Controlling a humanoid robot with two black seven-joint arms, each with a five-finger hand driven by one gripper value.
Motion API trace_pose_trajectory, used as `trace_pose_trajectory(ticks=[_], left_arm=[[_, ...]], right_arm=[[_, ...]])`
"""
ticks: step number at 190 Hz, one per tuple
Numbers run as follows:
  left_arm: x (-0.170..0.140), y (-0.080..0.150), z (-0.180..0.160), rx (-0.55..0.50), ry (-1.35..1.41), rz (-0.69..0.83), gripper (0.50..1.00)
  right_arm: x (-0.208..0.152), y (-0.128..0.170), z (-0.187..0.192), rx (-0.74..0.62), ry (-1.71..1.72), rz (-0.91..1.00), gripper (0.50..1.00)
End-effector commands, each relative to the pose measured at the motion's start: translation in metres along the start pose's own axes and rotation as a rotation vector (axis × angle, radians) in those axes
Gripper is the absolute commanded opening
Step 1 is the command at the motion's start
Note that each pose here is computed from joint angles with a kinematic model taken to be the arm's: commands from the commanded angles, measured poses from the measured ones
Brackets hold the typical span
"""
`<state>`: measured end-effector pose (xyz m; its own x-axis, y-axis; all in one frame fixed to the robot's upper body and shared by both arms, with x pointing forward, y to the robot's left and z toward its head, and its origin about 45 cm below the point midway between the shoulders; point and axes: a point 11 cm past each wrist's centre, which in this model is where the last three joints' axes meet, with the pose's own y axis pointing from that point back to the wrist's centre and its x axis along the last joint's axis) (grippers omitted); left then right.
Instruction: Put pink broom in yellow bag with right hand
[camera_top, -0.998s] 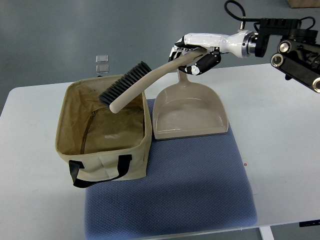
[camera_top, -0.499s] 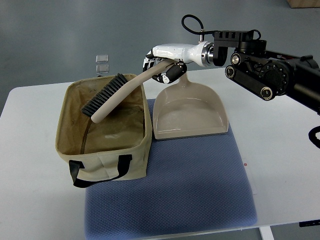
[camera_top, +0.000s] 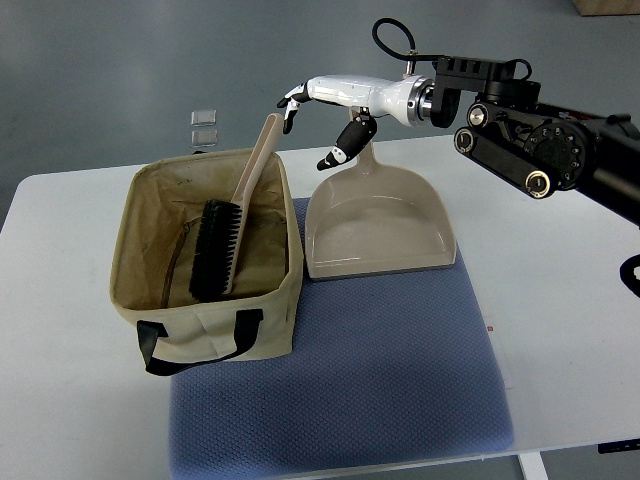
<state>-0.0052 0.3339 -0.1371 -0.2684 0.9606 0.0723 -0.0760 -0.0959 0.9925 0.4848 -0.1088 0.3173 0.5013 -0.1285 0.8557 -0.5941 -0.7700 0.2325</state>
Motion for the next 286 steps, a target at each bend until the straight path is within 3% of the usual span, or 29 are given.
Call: trace_pose_trajectory(ticks=[1, 39, 121, 153, 204, 246, 286], left_arm=[[0.0, 0.0, 0.0, 0.0, 0.0, 0.0, 1.0], [0.0, 0.0, 0.0, 0.0, 0.0, 0.0, 1.0], [0.0, 0.0, 0.0, 0.0, 0.0, 0.0, 1.0], [0.0, 0.0, 0.0, 0.0, 0.0, 0.0, 1.0], [0.0, 0.0, 0.0, 0.0, 0.0, 0.0, 1.0], [0.0, 0.0, 0.0, 0.0, 0.0, 0.0, 1.0], [0.0, 0.0, 0.0, 0.0, 0.0, 0.0, 1.0]], right_arm=[[0.011, 0.004, -0.001, 0.014, -0.028, 0.039, 0.893], [0.023, 0.022, 0.017, 0.028, -0.227, 0.174, 0.895], [-0.016, 0.087, 0.124, -0.036, -1.049, 0.647, 0.897], [-0.026, 0.105, 0.149, -0.014, -1.323, 0.823, 0.926], [-0.031, 0.11, 0.158, -0.018, -1.418, 0.912, 0.928], [-0.058, 0.114, 0.17, -0.17, -1.336, 0.901, 0.928], [-0.064, 0.115, 0.171, -0.175, -1.345, 0.904, 0.928]])
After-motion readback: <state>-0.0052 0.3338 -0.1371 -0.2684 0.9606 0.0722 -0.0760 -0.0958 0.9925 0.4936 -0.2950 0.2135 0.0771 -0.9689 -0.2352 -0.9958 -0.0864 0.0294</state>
